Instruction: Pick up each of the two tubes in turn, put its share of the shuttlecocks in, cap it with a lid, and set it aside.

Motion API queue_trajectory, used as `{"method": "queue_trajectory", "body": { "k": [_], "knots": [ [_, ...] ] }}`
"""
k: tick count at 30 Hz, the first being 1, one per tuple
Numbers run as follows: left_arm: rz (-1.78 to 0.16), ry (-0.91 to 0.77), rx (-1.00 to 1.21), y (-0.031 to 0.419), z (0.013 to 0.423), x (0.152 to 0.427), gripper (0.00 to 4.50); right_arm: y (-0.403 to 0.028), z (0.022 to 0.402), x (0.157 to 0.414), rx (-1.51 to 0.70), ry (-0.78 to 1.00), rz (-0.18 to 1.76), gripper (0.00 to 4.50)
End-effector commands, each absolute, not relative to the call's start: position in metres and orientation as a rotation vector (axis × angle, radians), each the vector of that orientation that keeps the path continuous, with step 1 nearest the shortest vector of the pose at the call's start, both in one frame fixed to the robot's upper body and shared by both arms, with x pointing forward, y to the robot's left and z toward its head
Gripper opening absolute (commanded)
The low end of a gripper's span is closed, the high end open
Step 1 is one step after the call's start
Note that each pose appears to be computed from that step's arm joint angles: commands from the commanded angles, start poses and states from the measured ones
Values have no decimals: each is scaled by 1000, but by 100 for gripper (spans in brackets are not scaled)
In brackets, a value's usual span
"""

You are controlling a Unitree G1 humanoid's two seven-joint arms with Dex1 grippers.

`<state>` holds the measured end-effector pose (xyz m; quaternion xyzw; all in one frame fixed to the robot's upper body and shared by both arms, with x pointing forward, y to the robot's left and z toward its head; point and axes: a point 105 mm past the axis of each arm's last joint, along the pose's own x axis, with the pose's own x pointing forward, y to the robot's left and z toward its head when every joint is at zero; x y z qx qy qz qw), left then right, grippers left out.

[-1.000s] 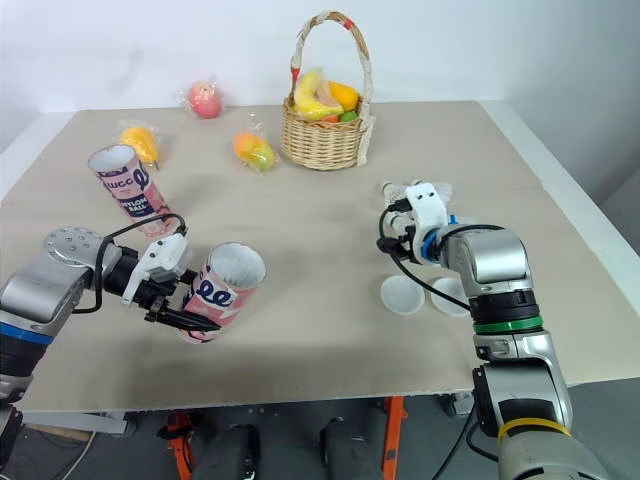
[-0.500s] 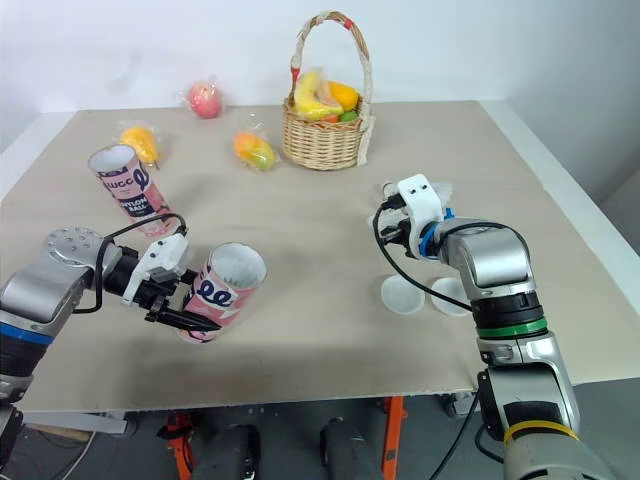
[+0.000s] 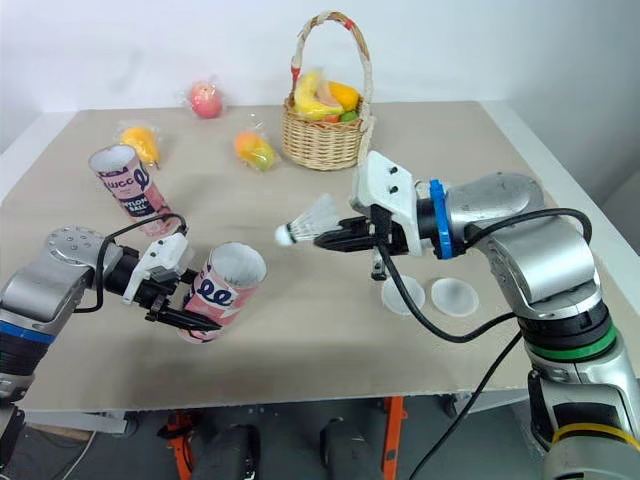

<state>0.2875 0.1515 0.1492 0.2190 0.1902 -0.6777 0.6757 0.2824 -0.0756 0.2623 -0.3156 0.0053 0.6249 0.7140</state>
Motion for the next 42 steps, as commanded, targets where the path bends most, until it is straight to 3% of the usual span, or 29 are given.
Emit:
{"method": "queue_trajectory", "body": {
  "k": [1, 10, 13, 16, 17, 18, 21, 26, 29, 31, 33, 38, 42],
  "knots": [
    [-1521, 405, 522, 151, 156, 290, 296, -63, 265, 279, -770, -33, 1434, 8],
    [-1516, 400, 526, 152, 158, 291, 296, -35, 256, 280, -854, -30, 1565, 8],
    [-1516, 399, 527, 152, 158, 292, 296, -21, 258, 282, -800, -3, 1606, 92],
    [-1516, 397, 526, 152, 159, 292, 296, -12, 264, 281, -756, 4, 1643, 243],
    [-1516, 397, 526, 152, 159, 292, 296, -11, 266, 280, -743, 4, 1655, 262],
    [-1516, 396, 526, 152, 159, 292, 296, -11, 268, 279, -733, 6, 1664, 326],
    [-1517, 395, 524, 151, 159, 291, 296, -21, 275, 278, -658, 46, 1689, 445],
    [-1517, 398, 523, 151, 158, 291, 296, -26, 282, 304, -538, 98, 1565, 445],
    [-1518, 400, 525, 151, 158, 291, 296, -18, 281, 316, -496, 139, 1486, 366],
    [-1519, 401, 525, 152, 158, 290, 296, -16, 276, 315, -503, 157, 1487, 280],
    [-1522, 402, 526, 152, 158, 291, 296, -13, 269, 308, -533, 173, 1532, 222],
    [-1525, 401, 530, 151, 158, 291, 296, -9, 263, 291, -598, 188, 1657, 27],
    [-1526, 401, 530, 151, 158, 291, 296, 0, 256, 287, -649, 209, 1703, 11]
  ]
}}
